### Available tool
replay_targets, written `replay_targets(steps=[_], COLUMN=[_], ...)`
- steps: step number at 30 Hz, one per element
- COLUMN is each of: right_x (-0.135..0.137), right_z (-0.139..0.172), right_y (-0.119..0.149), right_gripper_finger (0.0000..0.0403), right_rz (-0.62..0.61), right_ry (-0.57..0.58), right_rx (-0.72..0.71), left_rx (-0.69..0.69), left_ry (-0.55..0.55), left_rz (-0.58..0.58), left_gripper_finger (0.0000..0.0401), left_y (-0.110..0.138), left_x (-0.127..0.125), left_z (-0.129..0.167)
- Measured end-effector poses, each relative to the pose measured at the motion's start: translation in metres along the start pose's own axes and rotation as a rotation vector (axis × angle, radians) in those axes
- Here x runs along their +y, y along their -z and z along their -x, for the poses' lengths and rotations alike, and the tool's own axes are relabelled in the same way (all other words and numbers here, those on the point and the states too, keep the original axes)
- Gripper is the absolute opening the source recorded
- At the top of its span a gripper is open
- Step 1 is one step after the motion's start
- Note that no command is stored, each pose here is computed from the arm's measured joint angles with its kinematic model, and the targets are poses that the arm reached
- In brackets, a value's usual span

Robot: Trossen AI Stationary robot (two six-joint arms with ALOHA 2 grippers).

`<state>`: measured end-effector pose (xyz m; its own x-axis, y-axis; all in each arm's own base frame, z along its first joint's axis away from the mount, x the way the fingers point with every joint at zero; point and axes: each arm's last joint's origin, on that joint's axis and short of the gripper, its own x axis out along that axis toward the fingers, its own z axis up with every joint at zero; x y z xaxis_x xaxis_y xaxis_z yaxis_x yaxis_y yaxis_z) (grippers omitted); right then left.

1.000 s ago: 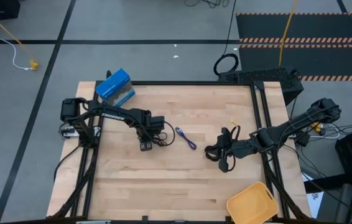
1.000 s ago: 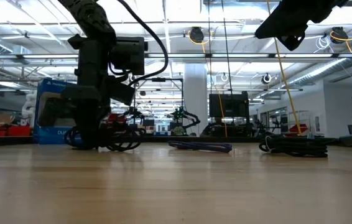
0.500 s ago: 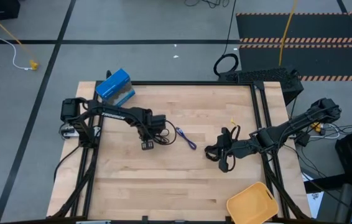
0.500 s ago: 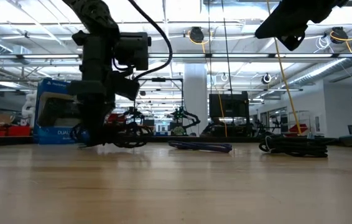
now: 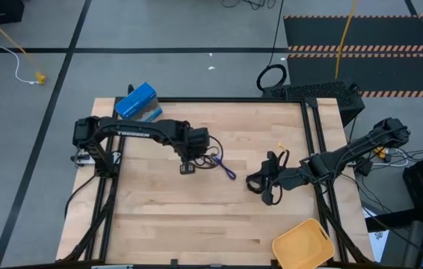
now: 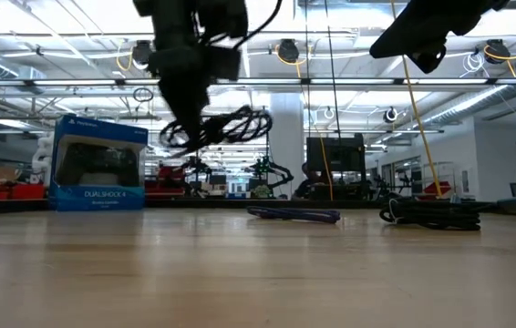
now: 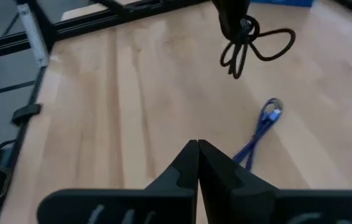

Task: Pick and place USB-C Cables
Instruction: Put the left black charger cable into the yellow bin

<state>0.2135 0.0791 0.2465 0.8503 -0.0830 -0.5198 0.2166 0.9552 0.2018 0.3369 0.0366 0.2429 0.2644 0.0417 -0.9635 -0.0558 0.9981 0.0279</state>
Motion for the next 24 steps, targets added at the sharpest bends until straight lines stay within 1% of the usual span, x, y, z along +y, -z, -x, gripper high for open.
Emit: replay_targets(steps=[5,10,12,14,16,19,22,24], right_x=[-0.002,-0.005,-0.005,-0.005,-0.006,-0.004,-0.001,0.000], right_z=[0.000,0.001,0.001,0.001,0.001,0.001,0.002,0.003], right_y=[-0.001,-0.003,-0.003,-0.004,-0.005,-0.009,-0.016,-0.019], right_gripper_finger=[0.0000,0.0000,0.0002,0.0011,0.0027,0.0063,0.0109,0.0144], right_rz=[-0.001,0.004,0.005,0.009,0.028,0.083,0.147,0.215], right_ry=[0.072,0.163,0.182,0.200,0.219,0.227,0.226,0.237], right_rx=[-0.042,-0.093,-0.105,-0.121,-0.137,-0.168,-0.232,-0.252], left_rx=[-0.098,-0.224,-0.279,-0.322,-0.355,-0.403,-0.445,-0.469], left_ry=[-0.071,-0.102,-0.121,-0.139,-0.144,-0.171,-0.191,-0.198], left_rz=[-0.052,-0.061,-0.067,-0.098,-0.124,-0.129,-0.146,-0.150], left_gripper_finger=[0.0032,0.0031,0.0028,0.0025,0.0024,0.0023,0.0023,0.0022], left_y=[-0.016,-0.029,-0.034,-0.039,-0.042,-0.046,-0.050,-0.052], left_x=[-0.003,-0.008,-0.010,-0.012,-0.015,-0.017,-0.018,-0.018], left_z=[0.018,0.021,0.023,0.024,0.025,0.027,0.029,0.030])
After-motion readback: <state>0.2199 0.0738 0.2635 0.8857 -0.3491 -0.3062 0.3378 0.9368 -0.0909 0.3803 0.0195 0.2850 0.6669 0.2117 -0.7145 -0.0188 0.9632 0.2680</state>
